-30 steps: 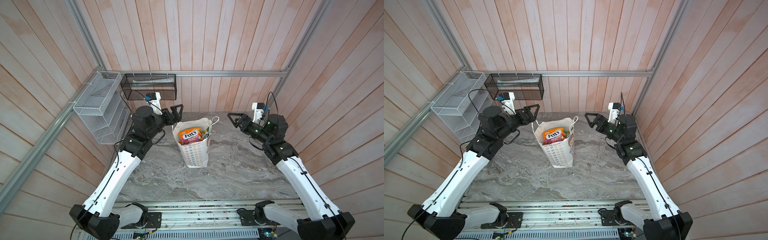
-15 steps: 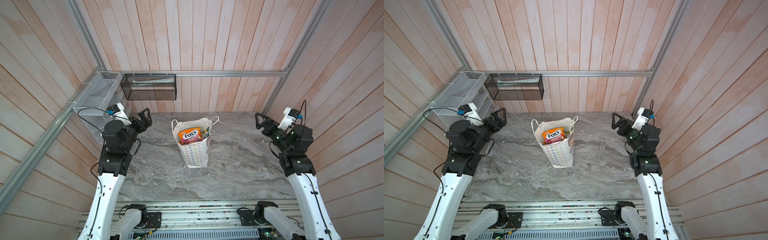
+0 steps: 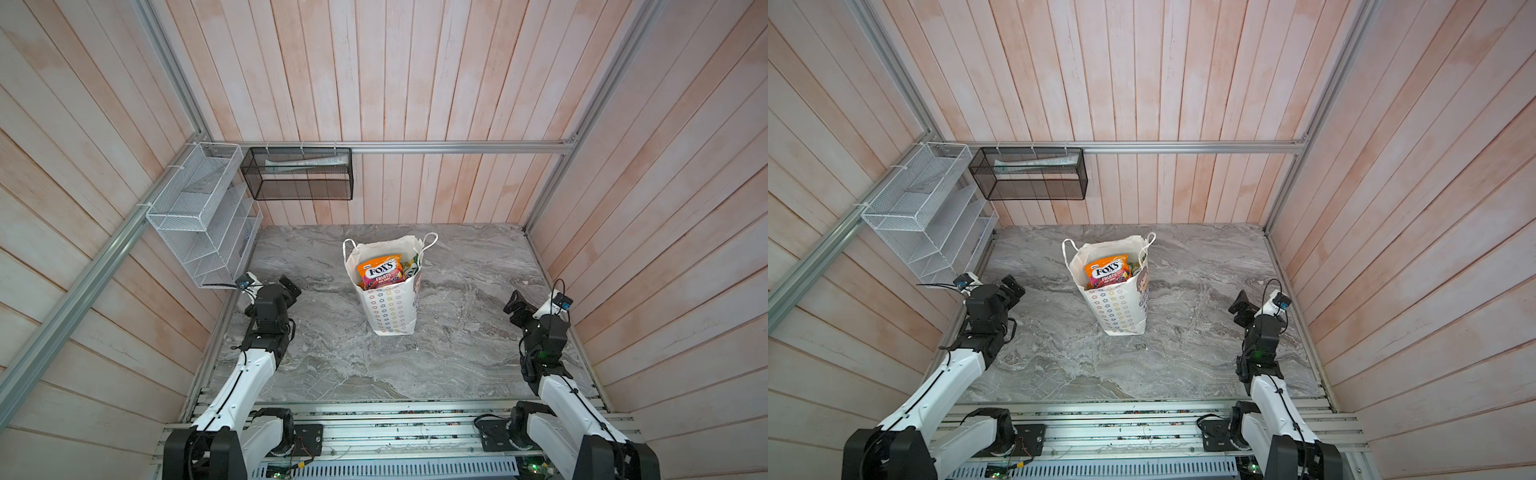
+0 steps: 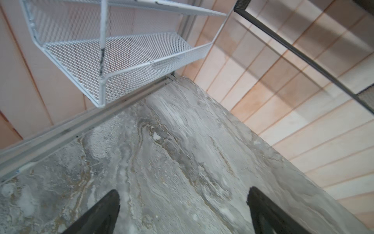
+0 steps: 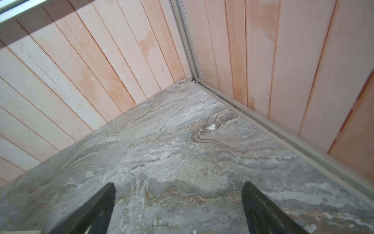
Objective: Place the snacks into the paper bag
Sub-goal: Reset both arms
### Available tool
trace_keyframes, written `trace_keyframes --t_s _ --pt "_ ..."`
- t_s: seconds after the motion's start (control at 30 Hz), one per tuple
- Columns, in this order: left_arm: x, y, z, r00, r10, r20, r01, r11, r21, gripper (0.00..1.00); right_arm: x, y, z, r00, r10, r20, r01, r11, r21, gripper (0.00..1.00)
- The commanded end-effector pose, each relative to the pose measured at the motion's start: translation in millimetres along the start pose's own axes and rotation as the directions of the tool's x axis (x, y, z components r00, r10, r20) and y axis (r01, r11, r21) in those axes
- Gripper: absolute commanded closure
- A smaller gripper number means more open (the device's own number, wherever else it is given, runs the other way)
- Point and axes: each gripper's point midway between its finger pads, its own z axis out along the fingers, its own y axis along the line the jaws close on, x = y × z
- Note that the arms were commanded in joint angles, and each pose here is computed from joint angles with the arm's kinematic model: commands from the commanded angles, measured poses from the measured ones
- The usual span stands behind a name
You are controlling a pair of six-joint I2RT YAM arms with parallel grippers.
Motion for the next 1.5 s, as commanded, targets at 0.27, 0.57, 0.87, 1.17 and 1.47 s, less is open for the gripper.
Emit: trace_keyframes --t_s 0.27,0.57,0.87,1.17,1.47 --pt "12 24 16 0.93 0.273 0.248 -0.265 0.962 -0.064 0.0 8 25 5 0.956 -0.249 0.154 0.273 0.948 -0.164 0.02" --pt "34 -16 21 0.911 0.317 0.265 -0.373 0.906 0.199 0.0 26 43 18 0.958 -0.224 0.181 0.268 0.921 -0.282 0.02" --pt "54 -26 34 0.904 0.376 0.203 -0.42 0.871 0.255 0.0 52 69 40 0.93 -0.364 0.049 0.355 0.856 -0.375 0.02" --pt "53 -25 34 0.904 0.373 0.211 -0.419 0.872 0.252 0.0 53 71 39 0.93 -0.365 0.05 0.355 0.849 -0.392 0.02" --pt "52 -26 32 0.901 0.374 0.22 -0.422 0.871 0.25 0.0 54 75 37 0.929 -0.366 0.051 0.352 0.832 -0.429 0.02"
